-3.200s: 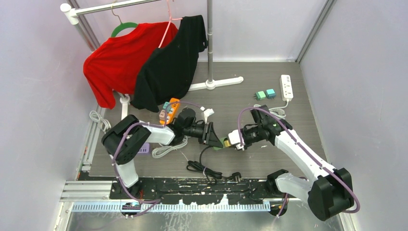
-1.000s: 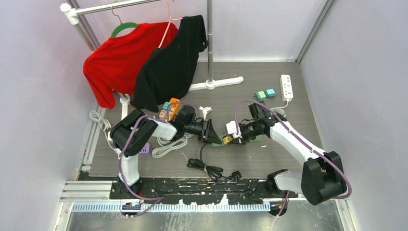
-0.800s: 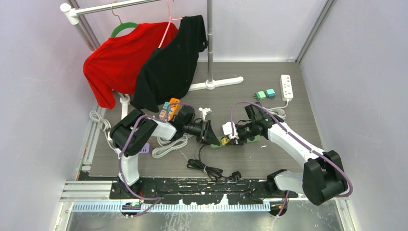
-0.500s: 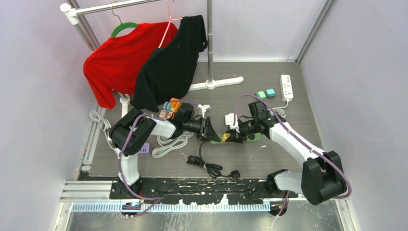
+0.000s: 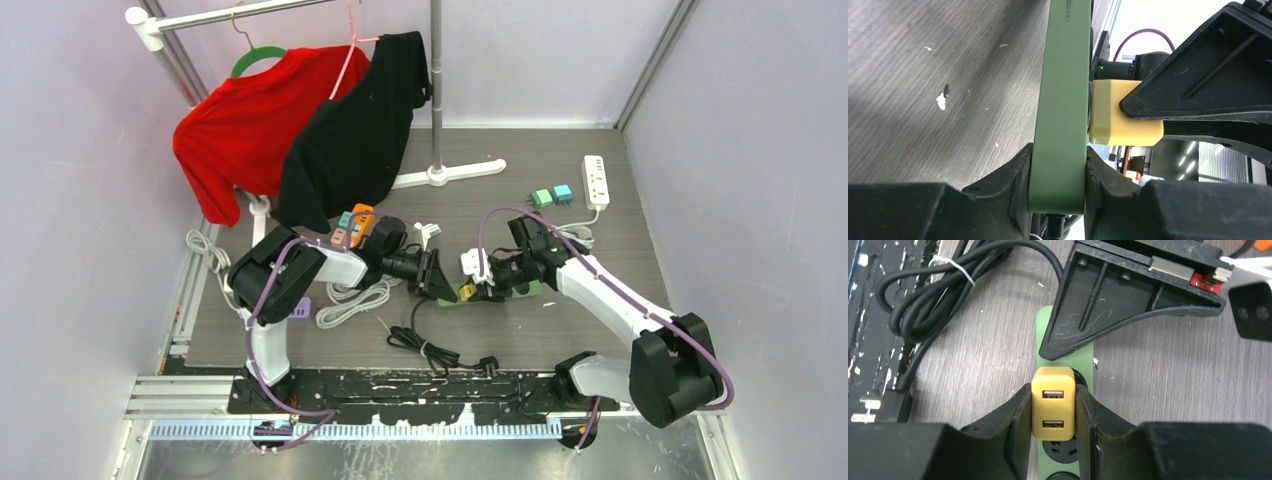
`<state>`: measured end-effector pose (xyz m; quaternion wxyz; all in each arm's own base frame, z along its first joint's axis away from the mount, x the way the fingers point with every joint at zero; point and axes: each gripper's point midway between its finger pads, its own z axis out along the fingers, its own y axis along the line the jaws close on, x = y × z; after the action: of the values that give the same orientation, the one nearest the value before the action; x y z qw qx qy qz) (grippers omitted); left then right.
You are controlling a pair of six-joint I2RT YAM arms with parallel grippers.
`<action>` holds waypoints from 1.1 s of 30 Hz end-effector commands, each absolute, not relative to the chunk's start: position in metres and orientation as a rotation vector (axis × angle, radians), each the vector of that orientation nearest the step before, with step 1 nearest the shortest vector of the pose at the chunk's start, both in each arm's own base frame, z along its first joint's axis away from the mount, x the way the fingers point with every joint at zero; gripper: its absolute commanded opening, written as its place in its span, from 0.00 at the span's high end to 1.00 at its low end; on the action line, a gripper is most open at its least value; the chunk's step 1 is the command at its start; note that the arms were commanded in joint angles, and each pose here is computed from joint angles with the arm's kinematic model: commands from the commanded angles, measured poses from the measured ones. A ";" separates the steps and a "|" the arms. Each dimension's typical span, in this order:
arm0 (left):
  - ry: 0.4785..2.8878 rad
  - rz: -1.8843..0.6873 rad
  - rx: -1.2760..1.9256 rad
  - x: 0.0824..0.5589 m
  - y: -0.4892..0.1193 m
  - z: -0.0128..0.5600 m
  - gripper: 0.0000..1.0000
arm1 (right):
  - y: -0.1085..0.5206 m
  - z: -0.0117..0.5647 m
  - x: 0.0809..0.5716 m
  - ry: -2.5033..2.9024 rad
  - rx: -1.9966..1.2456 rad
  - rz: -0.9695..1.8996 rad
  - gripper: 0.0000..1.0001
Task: Pull the plug off the socket
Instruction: Remove the plug from the socket.
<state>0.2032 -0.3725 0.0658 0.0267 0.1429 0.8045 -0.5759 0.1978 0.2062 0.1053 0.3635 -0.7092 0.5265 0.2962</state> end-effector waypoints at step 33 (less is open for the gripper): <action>2.609 -1.490 0.319 0.228 -0.358 0.027 1.00 | 0.204 0.184 0.182 1.283 -1.654 0.939 0.99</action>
<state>0.2145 -0.3824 0.0796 0.0438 0.1581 0.8000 -0.5772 0.2061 0.1870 0.1208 0.3482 -0.6284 0.6208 0.3139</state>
